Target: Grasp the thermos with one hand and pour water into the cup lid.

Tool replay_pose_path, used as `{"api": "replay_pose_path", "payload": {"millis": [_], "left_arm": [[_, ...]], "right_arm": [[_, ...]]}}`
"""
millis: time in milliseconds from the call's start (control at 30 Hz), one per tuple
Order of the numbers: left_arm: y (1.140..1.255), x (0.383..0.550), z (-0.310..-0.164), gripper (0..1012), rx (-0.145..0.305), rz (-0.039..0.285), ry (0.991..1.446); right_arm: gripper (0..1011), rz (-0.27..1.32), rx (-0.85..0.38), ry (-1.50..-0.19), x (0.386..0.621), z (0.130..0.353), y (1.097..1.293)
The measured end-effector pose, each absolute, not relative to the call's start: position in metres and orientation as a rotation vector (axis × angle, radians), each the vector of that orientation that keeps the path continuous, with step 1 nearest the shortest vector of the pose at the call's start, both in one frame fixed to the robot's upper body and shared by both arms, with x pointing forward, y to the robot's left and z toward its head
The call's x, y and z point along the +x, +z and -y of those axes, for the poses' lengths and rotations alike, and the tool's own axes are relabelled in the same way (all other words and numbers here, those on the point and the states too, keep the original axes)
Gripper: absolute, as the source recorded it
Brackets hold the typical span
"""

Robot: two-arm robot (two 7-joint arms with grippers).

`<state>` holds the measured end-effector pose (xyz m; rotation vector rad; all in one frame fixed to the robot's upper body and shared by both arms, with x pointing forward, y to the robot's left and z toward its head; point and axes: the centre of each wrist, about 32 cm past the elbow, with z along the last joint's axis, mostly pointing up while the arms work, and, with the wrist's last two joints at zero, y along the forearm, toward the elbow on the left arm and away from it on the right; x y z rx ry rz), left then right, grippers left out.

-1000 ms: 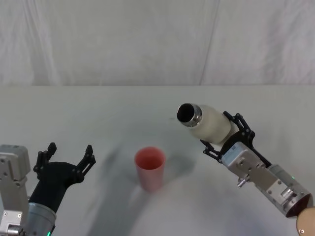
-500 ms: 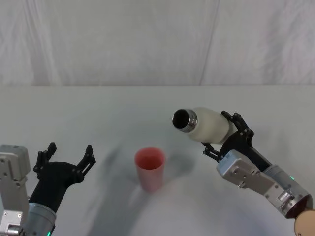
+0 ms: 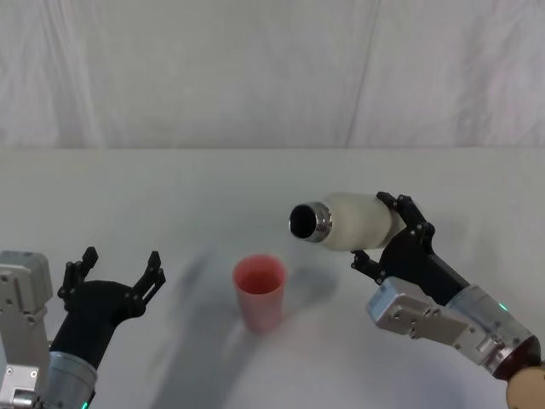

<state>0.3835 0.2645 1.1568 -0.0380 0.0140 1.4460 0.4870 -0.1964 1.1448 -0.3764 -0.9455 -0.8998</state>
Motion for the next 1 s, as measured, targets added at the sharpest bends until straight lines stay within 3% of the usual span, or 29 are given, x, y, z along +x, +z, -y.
{"api": "replay_pose_path", "payload": {"millis": [1000], "left_arm": [[1.157,0.384,-0.265,1001,-0.038,-0.014,1.446]], "right_arm": [[952,1.106,-0.494,-0.867,0.505,0.195,1.14]]}}
